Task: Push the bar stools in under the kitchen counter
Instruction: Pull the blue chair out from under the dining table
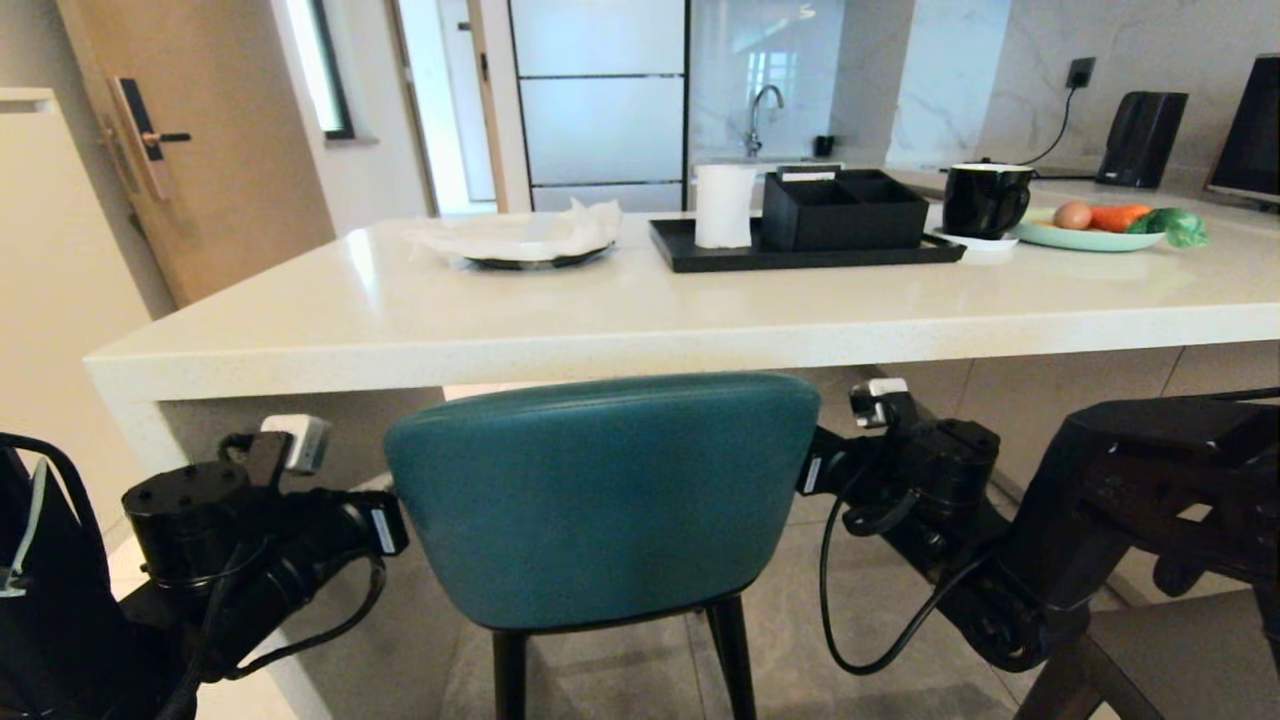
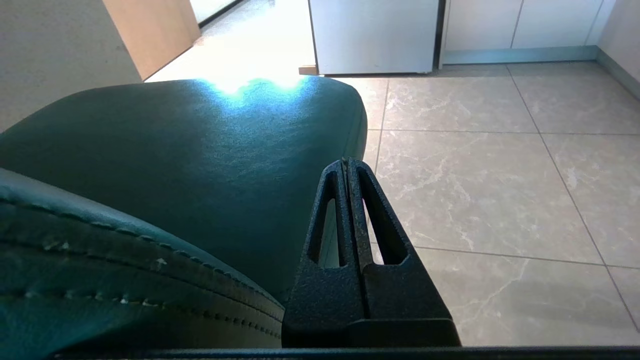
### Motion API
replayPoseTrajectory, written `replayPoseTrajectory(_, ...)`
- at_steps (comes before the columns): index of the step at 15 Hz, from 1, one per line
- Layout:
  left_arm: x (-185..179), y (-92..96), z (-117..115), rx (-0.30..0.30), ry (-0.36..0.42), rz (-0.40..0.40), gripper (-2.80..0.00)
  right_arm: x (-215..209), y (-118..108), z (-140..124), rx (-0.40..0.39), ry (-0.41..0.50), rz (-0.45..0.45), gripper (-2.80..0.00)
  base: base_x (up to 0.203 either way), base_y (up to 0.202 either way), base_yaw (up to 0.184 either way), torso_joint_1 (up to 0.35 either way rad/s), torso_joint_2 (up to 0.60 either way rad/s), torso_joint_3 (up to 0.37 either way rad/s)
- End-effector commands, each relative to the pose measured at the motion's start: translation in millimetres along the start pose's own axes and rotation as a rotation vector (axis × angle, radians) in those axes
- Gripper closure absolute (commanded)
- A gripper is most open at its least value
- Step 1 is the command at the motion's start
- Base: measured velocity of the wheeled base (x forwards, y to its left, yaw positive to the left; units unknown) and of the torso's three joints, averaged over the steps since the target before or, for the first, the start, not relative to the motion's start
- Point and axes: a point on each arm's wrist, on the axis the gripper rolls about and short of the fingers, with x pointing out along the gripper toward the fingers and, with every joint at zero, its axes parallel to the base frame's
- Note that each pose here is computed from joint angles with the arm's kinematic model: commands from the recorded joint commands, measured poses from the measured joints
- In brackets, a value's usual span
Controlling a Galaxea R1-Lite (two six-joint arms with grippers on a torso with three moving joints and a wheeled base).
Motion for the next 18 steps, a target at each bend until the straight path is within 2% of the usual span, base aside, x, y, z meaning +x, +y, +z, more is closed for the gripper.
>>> replayPoseTrajectory(1, 0.1, -10.7, -2.8, 0.006, 0.007, -0.040, 0.00, -2.5, 10.5, -0.1, -0.010, -0.003, 0.031, 0.00, 0.000, 0.000, 0.000, 0.000, 0.00, 0.000)
replayPoseTrajectory(5, 4.2, -27.5, -10.4, 0.008, 0.034, -0.099, 0.00, -12.8, 24.7, -5.5, -0.015, 0.036, 0.066, 0.00, 0.000, 0.000, 0.000, 0.000, 0.00, 0.000)
replayPoseTrajectory(8, 3.1, -45.2, -6.9, 0.012, 0.015, -0.156, 0.00, -16.2, 28.7, -2.4, -0.014, 0.033, 0.077, 0.00, 0.000, 0.000, 0.000, 0.000, 0.00, 0.000)
replayPoseTrajectory(18, -8.9, -55.2, -6.9, 0.021, 0.022, -0.185, 0.00, -19.5, 31.1, 8.4, -0.015, 0.005, 0.086, 0.00, 0.000, 0.000, 0.000, 0.000, 0.00, 0.000)
